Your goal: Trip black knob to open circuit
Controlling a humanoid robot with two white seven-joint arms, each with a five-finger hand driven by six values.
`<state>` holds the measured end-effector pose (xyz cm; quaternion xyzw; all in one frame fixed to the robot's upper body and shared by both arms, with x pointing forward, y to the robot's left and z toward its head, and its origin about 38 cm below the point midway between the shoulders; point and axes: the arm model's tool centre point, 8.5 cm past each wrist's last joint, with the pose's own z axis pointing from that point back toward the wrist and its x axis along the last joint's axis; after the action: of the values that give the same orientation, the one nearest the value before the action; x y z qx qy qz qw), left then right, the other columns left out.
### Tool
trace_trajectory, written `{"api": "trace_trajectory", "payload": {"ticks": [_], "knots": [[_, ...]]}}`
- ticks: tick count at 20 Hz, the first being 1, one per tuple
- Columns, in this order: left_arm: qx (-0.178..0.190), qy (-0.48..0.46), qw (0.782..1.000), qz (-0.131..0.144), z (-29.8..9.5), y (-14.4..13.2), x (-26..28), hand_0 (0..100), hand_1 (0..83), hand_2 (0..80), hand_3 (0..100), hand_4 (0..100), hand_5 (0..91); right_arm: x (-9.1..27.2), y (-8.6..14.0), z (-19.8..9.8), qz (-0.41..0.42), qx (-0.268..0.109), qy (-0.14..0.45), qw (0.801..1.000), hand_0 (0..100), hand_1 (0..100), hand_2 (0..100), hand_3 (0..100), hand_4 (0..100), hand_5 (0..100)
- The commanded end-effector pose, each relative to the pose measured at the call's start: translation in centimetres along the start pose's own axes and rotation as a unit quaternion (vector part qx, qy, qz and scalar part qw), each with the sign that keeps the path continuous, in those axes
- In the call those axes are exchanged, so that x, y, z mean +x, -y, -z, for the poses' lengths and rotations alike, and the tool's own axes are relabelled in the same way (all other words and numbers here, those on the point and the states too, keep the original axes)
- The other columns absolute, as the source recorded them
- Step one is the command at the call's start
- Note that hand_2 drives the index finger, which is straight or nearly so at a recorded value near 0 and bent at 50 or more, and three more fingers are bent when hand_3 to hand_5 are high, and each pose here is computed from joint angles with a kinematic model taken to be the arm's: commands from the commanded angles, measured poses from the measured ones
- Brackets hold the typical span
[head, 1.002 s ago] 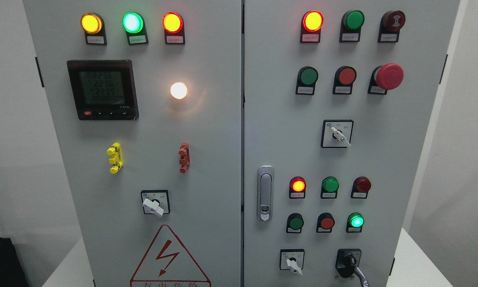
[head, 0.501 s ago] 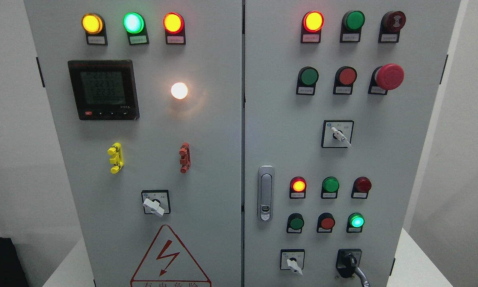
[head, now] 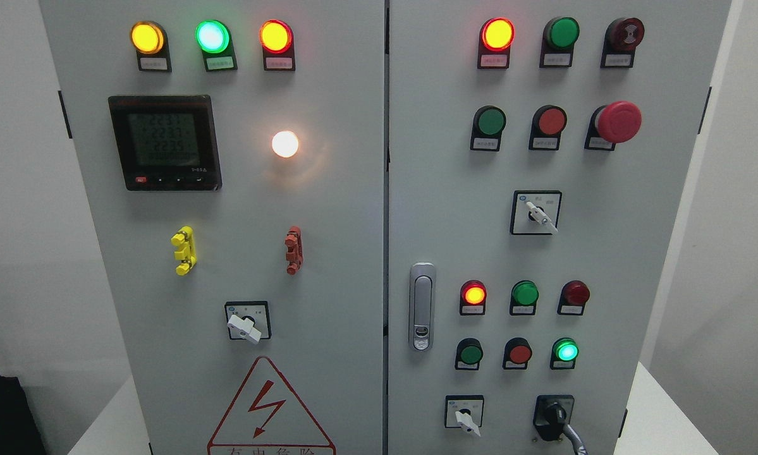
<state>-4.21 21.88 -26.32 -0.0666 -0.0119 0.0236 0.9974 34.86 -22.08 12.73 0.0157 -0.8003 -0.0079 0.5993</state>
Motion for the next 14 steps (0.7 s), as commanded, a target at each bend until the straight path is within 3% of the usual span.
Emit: {"api": "trace_trajectory", "payload": {"ticks": [1, 14], "knots": [[0.000, -0.002, 1.000, 0.011, 0.00, 0.01, -0.04, 12, 38.9, 0.0, 0, 0, 0.0, 0.03, -0.28, -0.07, 0.008, -0.007, 0.000, 1.000, 0, 0, 0, 100, 100, 100], [0.000, -0.002, 1.000, 0.011, 0.00, 0.01, -0.04, 12, 38.9, 0.0, 0, 0, 0.0, 0.06, 0.29, -0.16, 0.002, -0.011, 0.001, 1.000, 0, 0, 0, 100, 100, 100]]}}
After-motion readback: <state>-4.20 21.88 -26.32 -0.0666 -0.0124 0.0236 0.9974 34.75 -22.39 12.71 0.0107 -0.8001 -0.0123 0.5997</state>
